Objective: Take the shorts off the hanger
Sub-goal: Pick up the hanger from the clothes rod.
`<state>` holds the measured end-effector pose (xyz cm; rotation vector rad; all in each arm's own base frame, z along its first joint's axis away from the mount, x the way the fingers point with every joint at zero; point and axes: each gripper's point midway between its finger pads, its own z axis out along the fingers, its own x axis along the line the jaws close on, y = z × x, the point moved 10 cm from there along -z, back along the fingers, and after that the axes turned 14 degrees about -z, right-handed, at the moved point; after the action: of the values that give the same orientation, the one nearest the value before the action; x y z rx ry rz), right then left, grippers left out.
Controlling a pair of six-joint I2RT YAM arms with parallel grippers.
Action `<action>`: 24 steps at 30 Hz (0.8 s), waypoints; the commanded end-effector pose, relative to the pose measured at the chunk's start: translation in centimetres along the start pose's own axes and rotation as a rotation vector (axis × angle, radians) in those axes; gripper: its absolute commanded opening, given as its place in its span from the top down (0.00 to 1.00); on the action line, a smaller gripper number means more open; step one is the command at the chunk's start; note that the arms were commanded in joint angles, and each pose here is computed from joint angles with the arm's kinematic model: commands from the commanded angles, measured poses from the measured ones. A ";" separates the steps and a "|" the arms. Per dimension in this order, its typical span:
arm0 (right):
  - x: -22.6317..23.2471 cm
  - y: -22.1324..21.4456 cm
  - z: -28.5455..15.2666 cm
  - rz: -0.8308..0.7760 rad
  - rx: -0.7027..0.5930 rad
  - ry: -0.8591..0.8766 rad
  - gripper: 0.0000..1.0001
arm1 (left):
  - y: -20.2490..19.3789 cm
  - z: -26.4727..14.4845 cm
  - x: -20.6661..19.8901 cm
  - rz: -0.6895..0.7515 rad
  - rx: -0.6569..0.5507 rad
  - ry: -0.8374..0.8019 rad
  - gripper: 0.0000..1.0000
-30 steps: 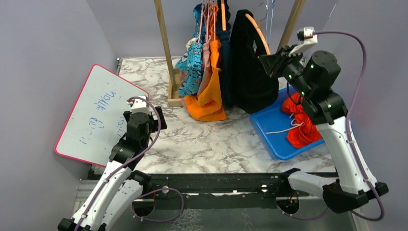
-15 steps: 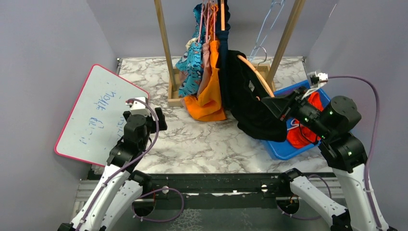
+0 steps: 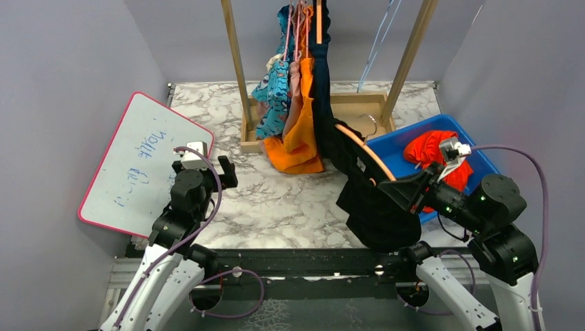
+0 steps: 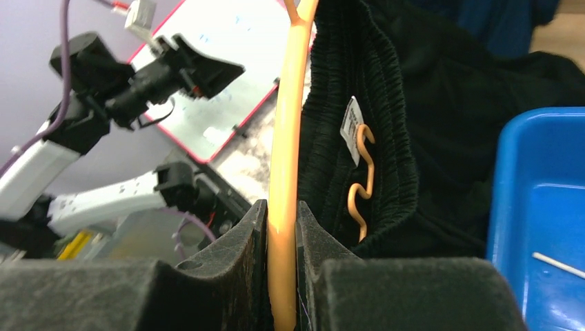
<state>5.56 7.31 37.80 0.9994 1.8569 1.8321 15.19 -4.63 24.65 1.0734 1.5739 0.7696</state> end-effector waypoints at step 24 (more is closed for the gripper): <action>0.7 -0.1 5.3 -0.055 0.100 0.759 0.99 | 2.7 -2.7 -1.1 -0.051 -0.166 -0.195 0.01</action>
<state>8.52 11.30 33.61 0.6574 2.4920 2.1593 13.71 -4.17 26.42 0.9777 1.4730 0.7632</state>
